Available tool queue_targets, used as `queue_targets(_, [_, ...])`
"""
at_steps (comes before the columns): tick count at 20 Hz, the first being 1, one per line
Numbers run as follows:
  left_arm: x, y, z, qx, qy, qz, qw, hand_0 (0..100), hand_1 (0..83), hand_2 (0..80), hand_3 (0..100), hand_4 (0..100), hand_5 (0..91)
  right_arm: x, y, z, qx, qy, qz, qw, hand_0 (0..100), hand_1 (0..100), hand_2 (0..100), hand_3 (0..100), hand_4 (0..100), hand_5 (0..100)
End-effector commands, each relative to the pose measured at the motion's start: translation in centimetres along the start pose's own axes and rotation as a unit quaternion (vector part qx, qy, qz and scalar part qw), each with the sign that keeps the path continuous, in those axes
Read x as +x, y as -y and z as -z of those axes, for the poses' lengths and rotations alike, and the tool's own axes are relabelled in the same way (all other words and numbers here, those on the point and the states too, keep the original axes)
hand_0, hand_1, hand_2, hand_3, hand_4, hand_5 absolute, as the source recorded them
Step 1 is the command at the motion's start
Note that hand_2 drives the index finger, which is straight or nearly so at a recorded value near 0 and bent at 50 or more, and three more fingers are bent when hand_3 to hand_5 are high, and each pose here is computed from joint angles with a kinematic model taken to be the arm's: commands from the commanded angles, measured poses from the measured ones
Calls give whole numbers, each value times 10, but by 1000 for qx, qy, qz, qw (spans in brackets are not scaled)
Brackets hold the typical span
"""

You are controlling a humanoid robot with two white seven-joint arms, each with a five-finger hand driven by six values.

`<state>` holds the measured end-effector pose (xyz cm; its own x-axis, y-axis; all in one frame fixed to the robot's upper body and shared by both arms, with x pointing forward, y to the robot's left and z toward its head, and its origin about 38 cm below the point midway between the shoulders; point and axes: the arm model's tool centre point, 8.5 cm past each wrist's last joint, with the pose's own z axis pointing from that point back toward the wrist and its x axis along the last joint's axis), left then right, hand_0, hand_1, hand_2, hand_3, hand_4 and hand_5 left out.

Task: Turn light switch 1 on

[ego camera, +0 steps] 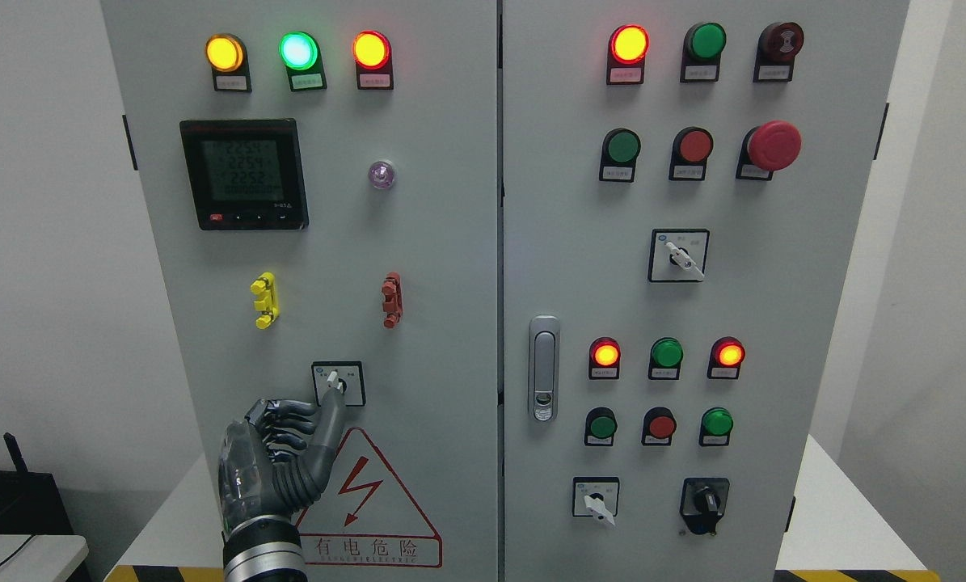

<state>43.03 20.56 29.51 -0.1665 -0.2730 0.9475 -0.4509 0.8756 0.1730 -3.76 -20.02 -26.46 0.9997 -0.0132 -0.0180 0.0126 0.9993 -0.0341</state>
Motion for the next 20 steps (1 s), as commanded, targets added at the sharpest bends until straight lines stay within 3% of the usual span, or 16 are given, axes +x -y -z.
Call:
queue_targets(1, [-2, 4, 2, -3, -7, 1, 1000, 151, 507, 552, 727, 751, 637, 0, 0, 0, 1, 0, 4, 1000, 120, 389, 0, 0, 0, 0])
queue_targets(20, [6, 6, 5, -7, -1, -10, 1000, 160, 497, 583, 754, 765, 647, 0, 0, 0, 1, 0, 4, 1000, 120, 389, 0, 0, 0, 0])
